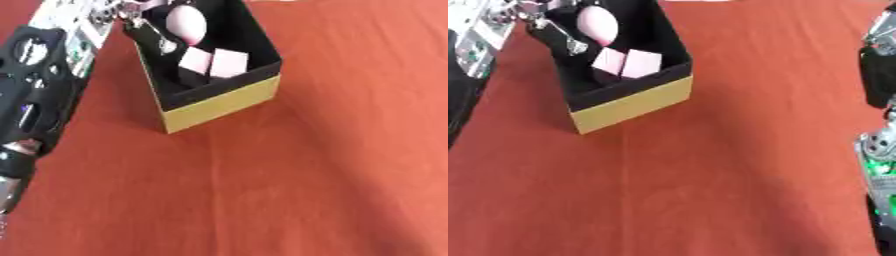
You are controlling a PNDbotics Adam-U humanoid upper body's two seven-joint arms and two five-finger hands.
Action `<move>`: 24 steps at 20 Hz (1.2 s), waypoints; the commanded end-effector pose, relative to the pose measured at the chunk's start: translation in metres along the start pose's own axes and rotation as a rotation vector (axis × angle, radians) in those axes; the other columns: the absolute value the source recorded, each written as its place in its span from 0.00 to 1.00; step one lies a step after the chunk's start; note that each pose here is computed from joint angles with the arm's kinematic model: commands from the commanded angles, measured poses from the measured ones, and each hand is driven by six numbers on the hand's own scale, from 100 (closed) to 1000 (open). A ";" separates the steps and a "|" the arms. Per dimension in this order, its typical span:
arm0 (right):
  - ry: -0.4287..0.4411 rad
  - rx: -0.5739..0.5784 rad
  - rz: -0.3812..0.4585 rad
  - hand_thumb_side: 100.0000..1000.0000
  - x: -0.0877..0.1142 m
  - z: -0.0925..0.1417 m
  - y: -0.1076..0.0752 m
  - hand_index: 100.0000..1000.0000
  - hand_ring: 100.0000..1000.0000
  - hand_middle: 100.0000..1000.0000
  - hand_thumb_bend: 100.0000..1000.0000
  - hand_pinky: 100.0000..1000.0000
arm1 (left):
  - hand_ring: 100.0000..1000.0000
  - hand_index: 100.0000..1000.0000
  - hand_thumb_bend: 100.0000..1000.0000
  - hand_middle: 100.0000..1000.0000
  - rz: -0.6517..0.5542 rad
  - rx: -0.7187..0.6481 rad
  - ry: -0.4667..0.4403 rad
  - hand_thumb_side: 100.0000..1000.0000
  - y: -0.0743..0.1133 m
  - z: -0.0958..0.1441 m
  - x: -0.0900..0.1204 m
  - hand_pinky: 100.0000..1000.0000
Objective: Pick up objects on the table and place them in the box.
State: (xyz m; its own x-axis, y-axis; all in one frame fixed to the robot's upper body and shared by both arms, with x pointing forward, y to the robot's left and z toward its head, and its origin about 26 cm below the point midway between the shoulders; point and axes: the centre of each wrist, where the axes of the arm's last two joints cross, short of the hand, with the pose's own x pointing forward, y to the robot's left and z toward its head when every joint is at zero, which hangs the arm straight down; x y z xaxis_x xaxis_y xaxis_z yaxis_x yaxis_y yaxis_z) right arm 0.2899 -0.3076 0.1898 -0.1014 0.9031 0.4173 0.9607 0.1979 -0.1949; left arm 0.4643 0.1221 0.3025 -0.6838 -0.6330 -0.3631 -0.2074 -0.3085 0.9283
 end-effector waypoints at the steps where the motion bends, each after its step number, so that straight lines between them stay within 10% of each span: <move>1: -0.011 -0.032 -0.005 0.65 0.003 -0.006 -0.003 0.86 0.70 0.71 0.00 0.79 | 0.63 0.86 0.17 0.74 -0.040 0.015 -0.019 0.17 0.011 0.002 -0.004 0.38; 8: -0.012 -0.031 -0.002 0.65 0.003 -0.006 -0.003 0.86 0.71 0.71 0.00 0.79 | 0.86 1.00 0.21 0.97 -0.073 0.039 -0.029 0.27 0.014 0.006 -0.006 0.63; 15: -0.012 -0.030 0.006 0.65 0.001 -0.006 -0.004 0.86 0.71 0.71 0.00 0.79 | 0.71 0.93 0.00 0.84 -0.027 0.229 -0.019 0.08 0.034 0.022 -0.006 0.43; 21: -0.018 -0.038 0.015 0.64 -0.001 -0.008 -0.005 0.86 0.71 0.71 0.00 0.79 | 0.62 0.89 0.00 0.77 0.014 0.480 -0.063 0.62 0.046 0.053 -0.012 0.36; 24: -0.025 -0.047 0.025 0.64 -0.002 -0.009 -0.006 0.86 0.71 0.71 0.00 0.79 | 0.60 0.89 0.00 0.75 0.022 0.566 -0.043 0.64 0.039 0.079 -0.023 0.35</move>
State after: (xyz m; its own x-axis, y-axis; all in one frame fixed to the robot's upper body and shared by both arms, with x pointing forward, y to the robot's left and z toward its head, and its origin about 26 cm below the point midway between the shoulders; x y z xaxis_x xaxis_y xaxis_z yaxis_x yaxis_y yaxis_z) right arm 0.2889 -0.3105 0.1892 -0.0915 0.9045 0.4166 0.9632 0.1865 -0.1934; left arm 0.4261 0.1678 0.3336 -0.7380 -0.5959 -0.3166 -0.4636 0.1068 0.8796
